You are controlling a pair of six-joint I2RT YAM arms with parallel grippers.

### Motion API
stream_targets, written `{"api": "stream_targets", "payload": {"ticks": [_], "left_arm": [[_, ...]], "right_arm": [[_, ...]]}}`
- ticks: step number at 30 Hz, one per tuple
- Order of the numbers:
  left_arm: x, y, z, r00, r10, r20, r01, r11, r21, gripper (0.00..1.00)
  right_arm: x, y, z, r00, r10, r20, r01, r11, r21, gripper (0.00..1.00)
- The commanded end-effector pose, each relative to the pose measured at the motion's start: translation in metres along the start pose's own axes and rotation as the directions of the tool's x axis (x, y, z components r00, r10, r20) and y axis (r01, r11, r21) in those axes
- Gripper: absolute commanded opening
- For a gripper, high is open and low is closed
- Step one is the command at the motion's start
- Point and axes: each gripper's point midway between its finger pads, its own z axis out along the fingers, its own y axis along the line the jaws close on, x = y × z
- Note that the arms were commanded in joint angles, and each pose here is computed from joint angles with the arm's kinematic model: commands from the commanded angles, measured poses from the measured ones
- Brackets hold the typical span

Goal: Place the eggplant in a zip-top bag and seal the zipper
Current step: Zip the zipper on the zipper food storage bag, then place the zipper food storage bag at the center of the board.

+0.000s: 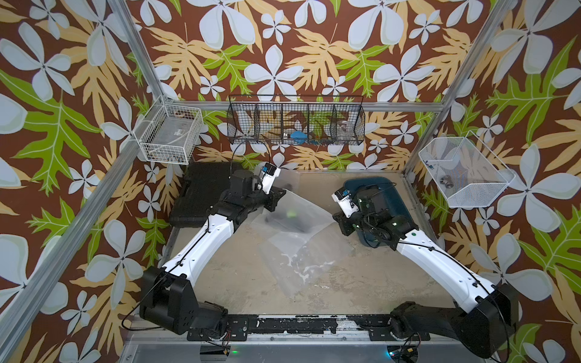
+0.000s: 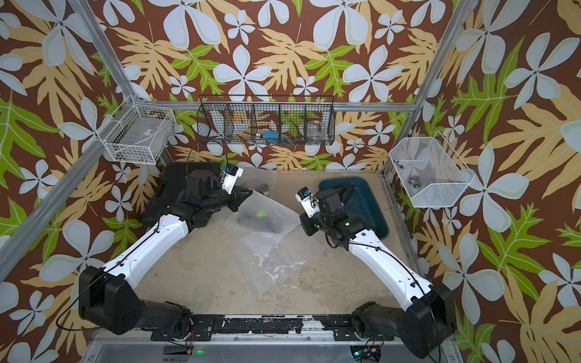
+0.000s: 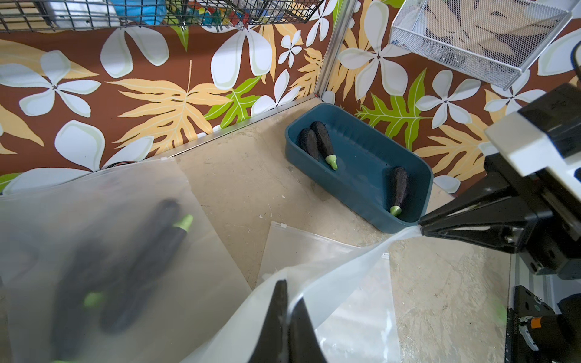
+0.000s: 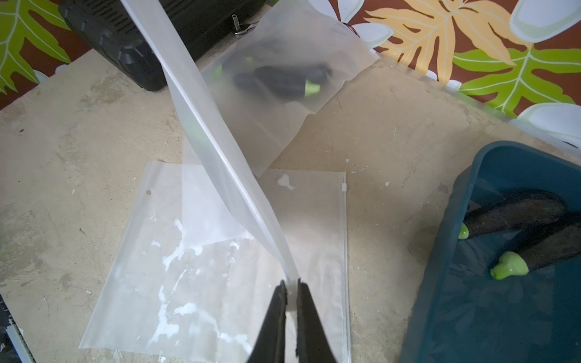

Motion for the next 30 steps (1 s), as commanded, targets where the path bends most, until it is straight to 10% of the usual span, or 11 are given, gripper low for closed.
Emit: {"api": "stream_targets", "payload": {"ticks": [1,30], "left_arm": [[-0.013,0.004,-0.001,0.999,0.013,0.05,-0.012,1.0,-0.019,0.0],[-0.053,-0.029,-0.014,0.984,-0.091,0.15,0.072,0.989,0.126,0.0]], "right_arm": [[0.012,-0.005,-0.002,0.999,0.012,-0.045,-0.011,1.0,0.021,0.1],[-0.04,-0.017,-0.008,0.898,0.195,0.395,-0.166,0.98,-0.108,0.5]]}}
